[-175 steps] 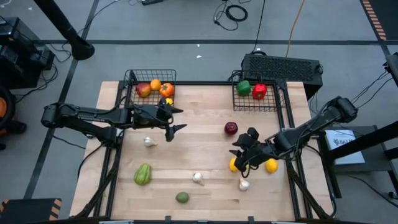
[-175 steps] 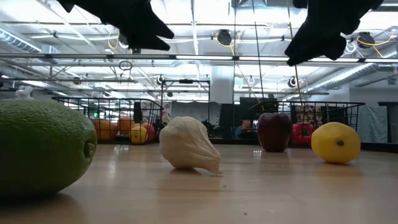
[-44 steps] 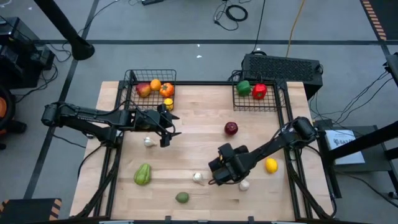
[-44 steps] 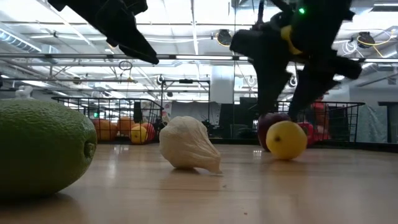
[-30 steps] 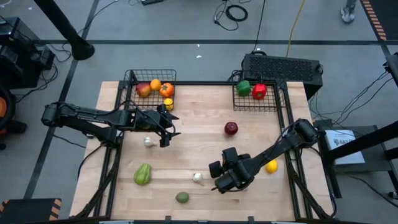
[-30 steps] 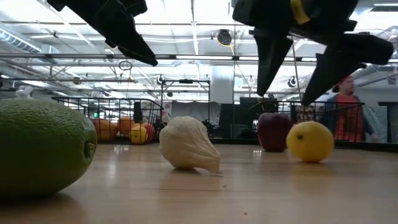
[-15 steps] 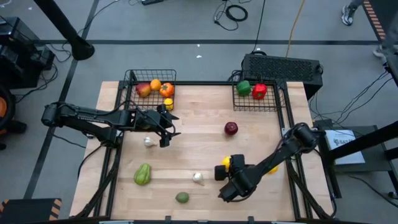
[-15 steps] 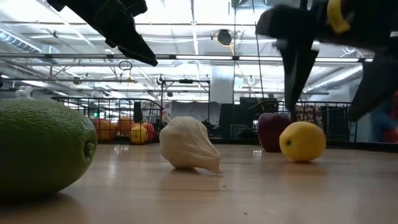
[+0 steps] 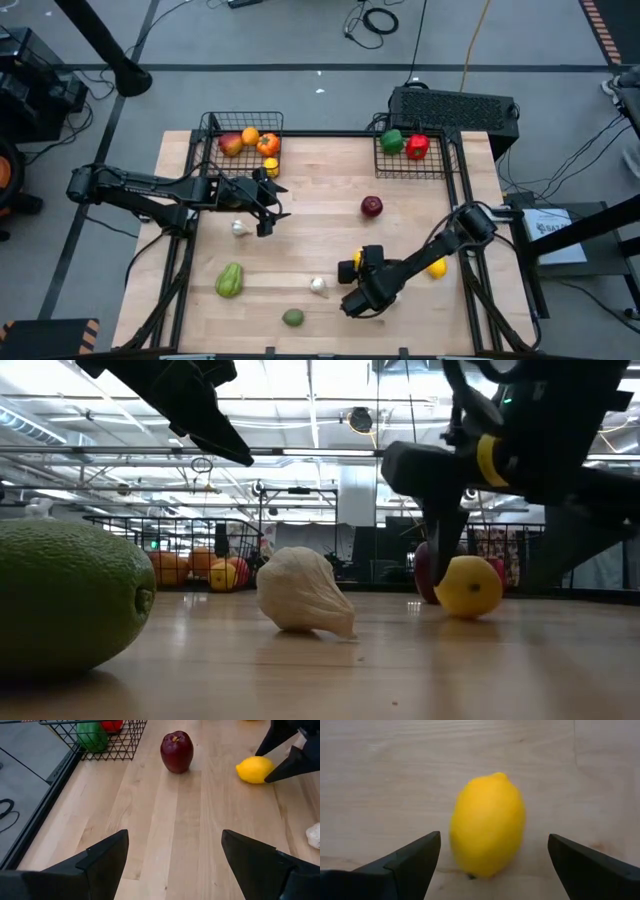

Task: Sort produce into baskets
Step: Put the left yellow lemon in the left basket

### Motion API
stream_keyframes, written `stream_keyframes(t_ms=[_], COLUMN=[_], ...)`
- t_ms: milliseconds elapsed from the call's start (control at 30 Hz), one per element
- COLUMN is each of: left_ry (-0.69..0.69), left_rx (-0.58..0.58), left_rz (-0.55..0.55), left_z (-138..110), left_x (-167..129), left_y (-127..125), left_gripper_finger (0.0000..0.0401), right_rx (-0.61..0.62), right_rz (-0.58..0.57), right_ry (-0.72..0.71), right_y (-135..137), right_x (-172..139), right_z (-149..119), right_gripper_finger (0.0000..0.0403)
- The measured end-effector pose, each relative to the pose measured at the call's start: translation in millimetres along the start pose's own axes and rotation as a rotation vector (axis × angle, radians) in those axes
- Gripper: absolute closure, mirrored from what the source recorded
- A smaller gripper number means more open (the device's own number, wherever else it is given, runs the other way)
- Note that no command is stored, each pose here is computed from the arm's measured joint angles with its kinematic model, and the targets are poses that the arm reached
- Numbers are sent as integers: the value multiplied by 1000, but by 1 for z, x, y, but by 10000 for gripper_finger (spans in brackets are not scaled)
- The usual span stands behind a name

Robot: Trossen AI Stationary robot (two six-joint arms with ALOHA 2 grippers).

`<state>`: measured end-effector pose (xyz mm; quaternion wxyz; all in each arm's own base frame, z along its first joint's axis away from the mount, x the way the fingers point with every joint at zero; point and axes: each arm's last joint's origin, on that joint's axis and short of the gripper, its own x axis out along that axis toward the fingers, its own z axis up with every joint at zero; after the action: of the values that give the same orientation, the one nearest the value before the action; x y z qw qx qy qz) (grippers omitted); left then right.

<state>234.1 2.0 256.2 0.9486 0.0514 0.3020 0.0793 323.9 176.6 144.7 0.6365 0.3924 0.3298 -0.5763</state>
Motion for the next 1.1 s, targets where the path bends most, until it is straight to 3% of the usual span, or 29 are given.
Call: stream_keyframes(t_ms=[333, 867, 1100], left_ry=[0, 16, 17], left_rx=[-1, 1, 2], left_rz=[0, 15, 53], left_z=[0, -2, -2], left_x=[0, 0, -1], left_y=[0, 0, 2], left_gripper_finger=[74, 74, 74], right_rx=[-145, -256, -299], right_rz=[-8, -15, 14], right_ry=[-4, 48, 50], right_y=[10, 17, 23], right_x=[11, 24, 26], right_z=[13, 11, 15], right_gripper_finger=[60, 172, 175])
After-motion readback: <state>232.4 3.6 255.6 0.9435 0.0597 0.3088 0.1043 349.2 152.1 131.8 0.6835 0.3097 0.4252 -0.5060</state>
